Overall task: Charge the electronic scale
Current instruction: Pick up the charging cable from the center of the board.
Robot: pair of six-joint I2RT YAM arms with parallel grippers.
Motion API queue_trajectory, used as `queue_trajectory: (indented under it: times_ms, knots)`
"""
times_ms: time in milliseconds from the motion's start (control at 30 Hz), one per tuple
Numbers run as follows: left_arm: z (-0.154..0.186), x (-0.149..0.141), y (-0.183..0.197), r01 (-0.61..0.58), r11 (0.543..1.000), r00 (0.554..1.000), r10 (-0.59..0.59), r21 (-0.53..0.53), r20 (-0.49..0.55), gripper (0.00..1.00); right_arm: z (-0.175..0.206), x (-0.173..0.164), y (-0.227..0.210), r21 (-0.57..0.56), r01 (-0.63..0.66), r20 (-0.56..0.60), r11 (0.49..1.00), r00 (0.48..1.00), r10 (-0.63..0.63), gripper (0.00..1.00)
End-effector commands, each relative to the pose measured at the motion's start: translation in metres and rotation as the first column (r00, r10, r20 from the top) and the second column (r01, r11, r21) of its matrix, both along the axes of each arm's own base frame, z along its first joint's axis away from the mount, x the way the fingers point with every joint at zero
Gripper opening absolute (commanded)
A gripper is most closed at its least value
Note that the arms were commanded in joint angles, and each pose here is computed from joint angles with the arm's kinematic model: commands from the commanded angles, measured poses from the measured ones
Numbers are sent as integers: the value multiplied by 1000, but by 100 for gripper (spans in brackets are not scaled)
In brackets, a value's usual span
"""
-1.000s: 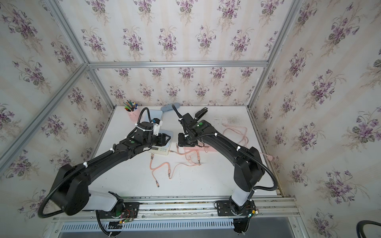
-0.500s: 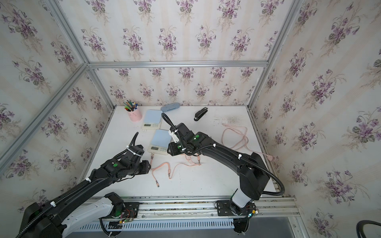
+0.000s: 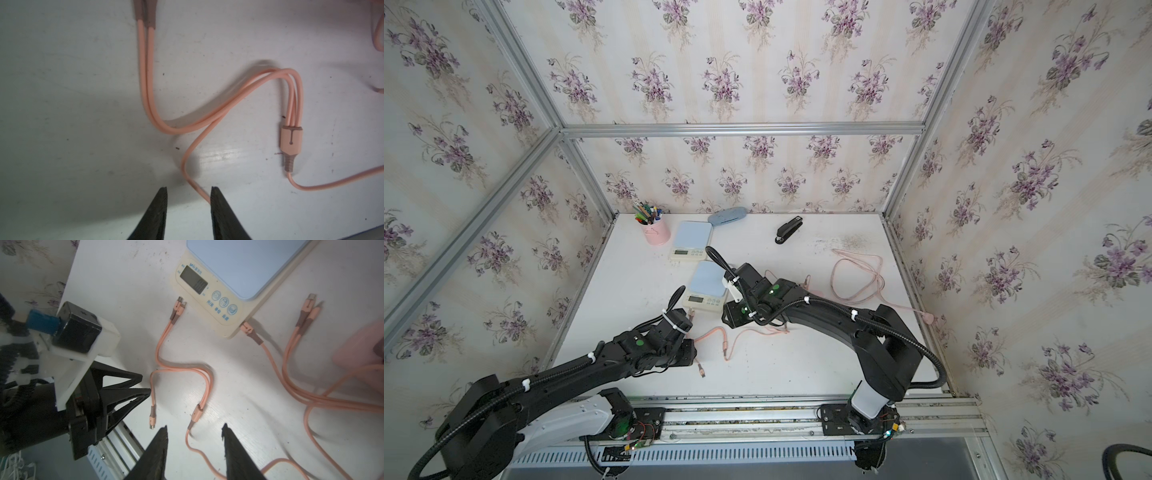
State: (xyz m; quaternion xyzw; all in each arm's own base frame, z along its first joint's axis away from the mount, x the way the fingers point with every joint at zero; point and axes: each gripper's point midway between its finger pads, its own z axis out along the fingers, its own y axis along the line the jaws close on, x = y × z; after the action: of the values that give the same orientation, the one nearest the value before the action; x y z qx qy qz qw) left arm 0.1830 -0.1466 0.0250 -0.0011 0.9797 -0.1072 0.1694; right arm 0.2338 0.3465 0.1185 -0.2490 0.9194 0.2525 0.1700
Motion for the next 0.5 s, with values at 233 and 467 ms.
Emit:
queue_trajectory:
  times_ms: [233, 467]
  knots:
    - [-7, 26, -6, 107, 990, 989, -116, 94, 92, 12, 39, 34, -19, 67, 111, 179, 992, 976, -121, 46]
    - [89, 36, -20, 328, 937, 866, -349, 119, 357, 1, 118, 55, -66, 329, 102, 310, 939, 928, -209, 52]
